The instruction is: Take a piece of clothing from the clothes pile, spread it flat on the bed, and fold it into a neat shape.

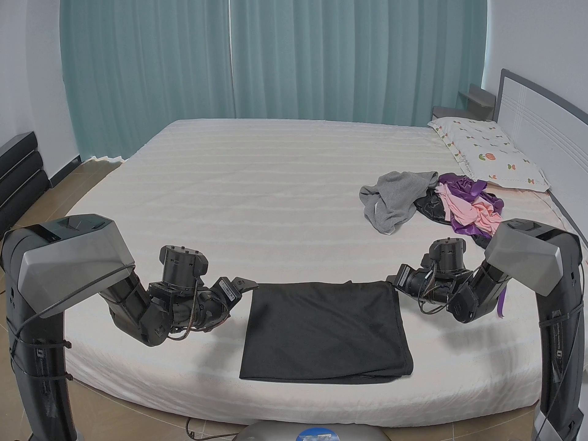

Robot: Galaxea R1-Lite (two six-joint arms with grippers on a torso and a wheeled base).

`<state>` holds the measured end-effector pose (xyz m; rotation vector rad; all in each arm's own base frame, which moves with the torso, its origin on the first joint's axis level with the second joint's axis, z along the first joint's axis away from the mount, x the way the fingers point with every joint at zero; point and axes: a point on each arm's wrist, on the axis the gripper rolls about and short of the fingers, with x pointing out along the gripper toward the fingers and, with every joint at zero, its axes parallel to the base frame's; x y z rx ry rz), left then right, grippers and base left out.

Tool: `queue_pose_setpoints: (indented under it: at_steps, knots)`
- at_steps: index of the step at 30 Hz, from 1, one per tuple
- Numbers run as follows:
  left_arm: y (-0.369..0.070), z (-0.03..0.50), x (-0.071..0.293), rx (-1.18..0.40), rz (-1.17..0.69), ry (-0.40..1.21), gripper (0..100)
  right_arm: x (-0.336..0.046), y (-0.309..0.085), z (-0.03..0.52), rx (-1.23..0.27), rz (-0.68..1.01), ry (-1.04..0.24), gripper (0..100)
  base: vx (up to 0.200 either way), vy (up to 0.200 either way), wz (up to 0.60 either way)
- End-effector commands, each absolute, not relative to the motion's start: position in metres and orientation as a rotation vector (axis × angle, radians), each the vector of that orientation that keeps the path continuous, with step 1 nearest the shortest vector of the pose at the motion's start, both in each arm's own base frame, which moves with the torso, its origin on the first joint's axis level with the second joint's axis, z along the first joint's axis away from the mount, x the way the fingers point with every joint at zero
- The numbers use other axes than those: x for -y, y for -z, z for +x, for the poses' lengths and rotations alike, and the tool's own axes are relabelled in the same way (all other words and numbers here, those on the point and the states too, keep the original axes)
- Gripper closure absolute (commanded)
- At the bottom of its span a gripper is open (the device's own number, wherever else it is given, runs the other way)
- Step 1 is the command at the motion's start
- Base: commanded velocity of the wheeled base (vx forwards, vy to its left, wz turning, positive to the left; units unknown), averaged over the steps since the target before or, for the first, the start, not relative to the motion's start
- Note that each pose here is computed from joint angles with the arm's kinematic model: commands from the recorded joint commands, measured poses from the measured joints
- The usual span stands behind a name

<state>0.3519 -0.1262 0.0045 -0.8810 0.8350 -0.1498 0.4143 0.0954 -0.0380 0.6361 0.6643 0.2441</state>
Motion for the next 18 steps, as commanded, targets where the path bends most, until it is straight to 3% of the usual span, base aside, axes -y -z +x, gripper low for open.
queue_pose_setpoints:
  at_steps: [1,18]
  knots:
    - [-0.005,0.352,0.126,-0.835,-0.881,0.150,0,-0.091,0.039,0.416,-0.660,0.638,-0.235,100,0.000,0.000,0.00]
    - [-0.004,0.352,0.126,-0.834,-0.880,0.151,0,-0.083,0.050,0.421,-0.666,0.642,-0.211,100,0.000,0.000,0.00]
